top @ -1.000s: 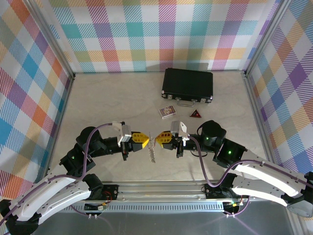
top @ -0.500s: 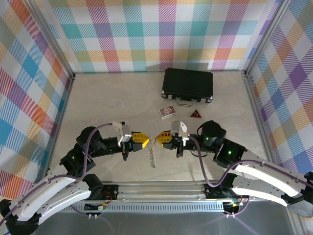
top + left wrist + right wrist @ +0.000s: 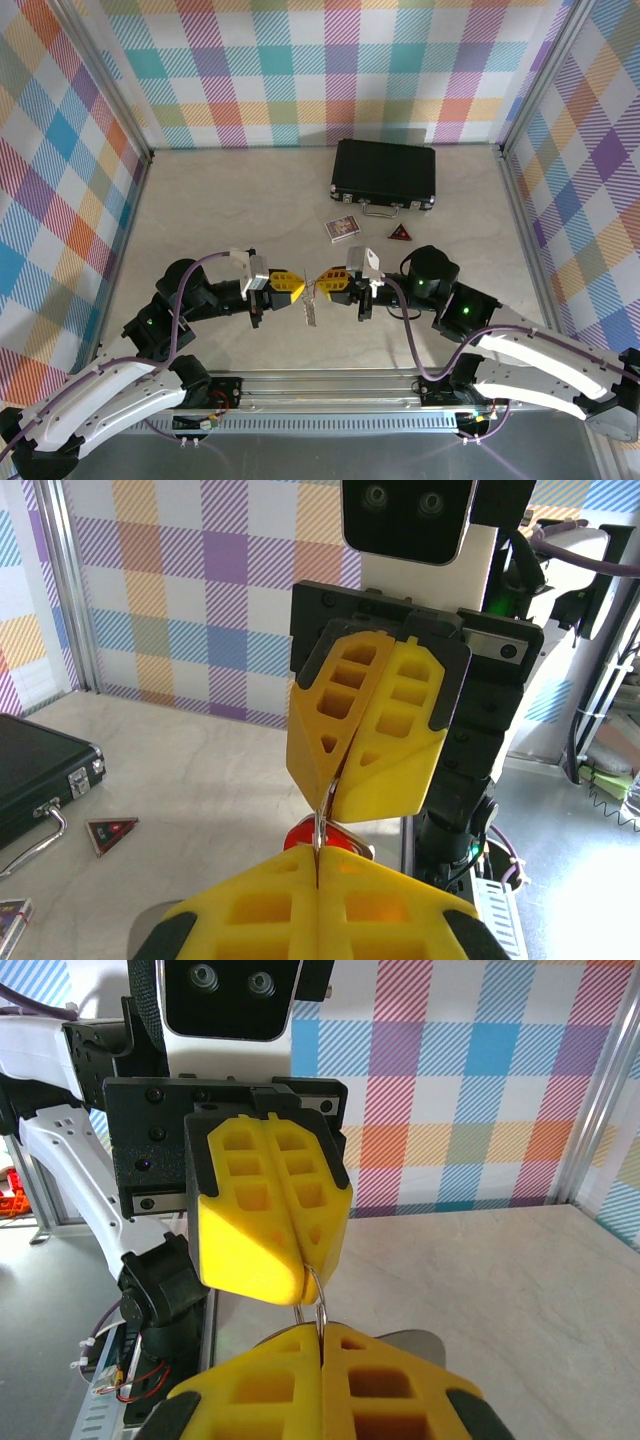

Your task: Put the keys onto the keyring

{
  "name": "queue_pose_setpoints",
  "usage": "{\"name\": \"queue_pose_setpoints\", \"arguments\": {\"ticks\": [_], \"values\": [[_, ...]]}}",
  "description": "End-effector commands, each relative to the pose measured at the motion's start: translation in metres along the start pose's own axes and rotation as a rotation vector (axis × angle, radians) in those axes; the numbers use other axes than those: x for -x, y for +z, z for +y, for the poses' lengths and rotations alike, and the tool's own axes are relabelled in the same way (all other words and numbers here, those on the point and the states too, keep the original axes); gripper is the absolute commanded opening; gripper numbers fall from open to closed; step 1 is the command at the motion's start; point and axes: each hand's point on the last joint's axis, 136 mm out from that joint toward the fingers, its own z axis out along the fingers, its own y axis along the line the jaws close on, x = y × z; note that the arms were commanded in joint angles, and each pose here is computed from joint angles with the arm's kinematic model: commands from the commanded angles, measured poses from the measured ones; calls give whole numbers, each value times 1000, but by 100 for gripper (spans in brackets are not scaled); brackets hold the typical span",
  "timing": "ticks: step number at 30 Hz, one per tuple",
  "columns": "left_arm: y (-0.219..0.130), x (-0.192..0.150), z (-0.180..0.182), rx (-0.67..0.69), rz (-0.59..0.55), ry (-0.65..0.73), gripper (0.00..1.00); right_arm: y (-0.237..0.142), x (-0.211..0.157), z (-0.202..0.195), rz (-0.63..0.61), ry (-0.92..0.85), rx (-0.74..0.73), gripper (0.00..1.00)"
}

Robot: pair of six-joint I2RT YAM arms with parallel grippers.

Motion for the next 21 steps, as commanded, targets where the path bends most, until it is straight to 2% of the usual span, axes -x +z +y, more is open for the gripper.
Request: {"name": "queue_pose_setpoints", "arguments": {"ticks": [1, 21], "values": [[-2, 10, -6, -18, -41, 32, 0, 2, 7, 2, -34, -4, 14, 0], [-3, 11, -6, -16, -47, 24, 0, 3, -5, 15, 0, -70, 74, 0]]}}
